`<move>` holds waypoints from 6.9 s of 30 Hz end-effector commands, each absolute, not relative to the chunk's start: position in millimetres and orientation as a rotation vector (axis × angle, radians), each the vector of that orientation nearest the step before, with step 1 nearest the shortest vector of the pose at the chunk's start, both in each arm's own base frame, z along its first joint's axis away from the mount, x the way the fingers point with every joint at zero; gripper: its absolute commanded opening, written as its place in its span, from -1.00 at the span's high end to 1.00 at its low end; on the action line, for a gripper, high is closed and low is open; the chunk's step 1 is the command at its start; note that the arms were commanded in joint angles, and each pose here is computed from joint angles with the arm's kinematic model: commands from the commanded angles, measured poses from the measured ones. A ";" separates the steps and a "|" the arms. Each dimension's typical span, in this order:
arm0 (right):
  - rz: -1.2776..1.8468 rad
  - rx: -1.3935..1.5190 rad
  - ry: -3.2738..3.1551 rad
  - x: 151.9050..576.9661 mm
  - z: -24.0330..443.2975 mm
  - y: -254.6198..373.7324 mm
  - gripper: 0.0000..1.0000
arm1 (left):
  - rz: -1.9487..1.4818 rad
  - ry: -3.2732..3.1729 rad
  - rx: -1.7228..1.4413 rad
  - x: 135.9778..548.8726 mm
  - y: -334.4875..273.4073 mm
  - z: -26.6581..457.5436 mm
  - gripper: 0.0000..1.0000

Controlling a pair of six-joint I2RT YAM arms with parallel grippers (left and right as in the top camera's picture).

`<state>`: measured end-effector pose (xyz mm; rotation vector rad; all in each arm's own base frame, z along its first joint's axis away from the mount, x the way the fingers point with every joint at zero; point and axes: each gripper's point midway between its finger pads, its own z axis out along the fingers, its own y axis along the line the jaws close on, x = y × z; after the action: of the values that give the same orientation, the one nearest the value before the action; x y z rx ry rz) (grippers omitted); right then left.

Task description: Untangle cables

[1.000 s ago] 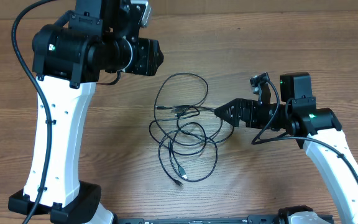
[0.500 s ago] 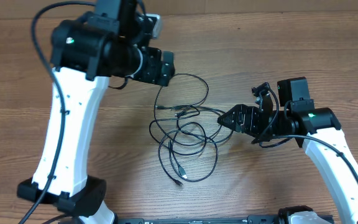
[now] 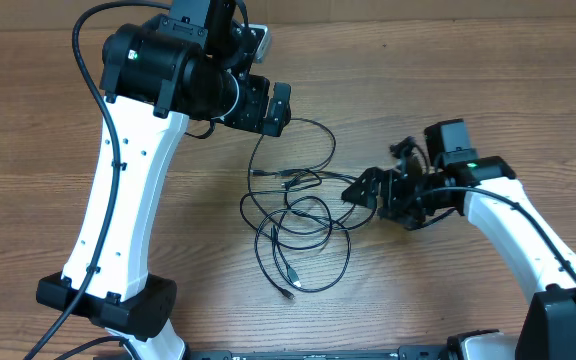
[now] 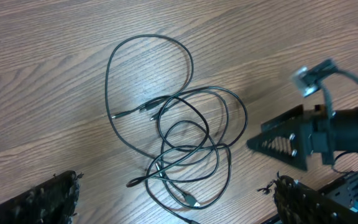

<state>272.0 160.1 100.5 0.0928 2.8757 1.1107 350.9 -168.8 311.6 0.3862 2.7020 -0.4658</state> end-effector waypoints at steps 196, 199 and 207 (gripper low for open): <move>1.376 -0.461 1.350 204.8 573.2 227.5 0.93 | 0.002 2.332 0.276 442.7 -113.0 358.1 -0.99; 1.358 -0.457 1.383 208.2 565.8 228.2 0.93 | 0.267 2.333 0.130 443.4 -69.0 359.9 -0.99; 1.246 -0.350 1.568 238.2 526.6 210.8 0.93 | 0.380 2.362 0.033 440.5 -27.1 356.9 -0.99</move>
<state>240.7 226.5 516.3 -0.3513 1.5926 1.3084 438.9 -52.8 350.4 0.1352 2.3828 0.2845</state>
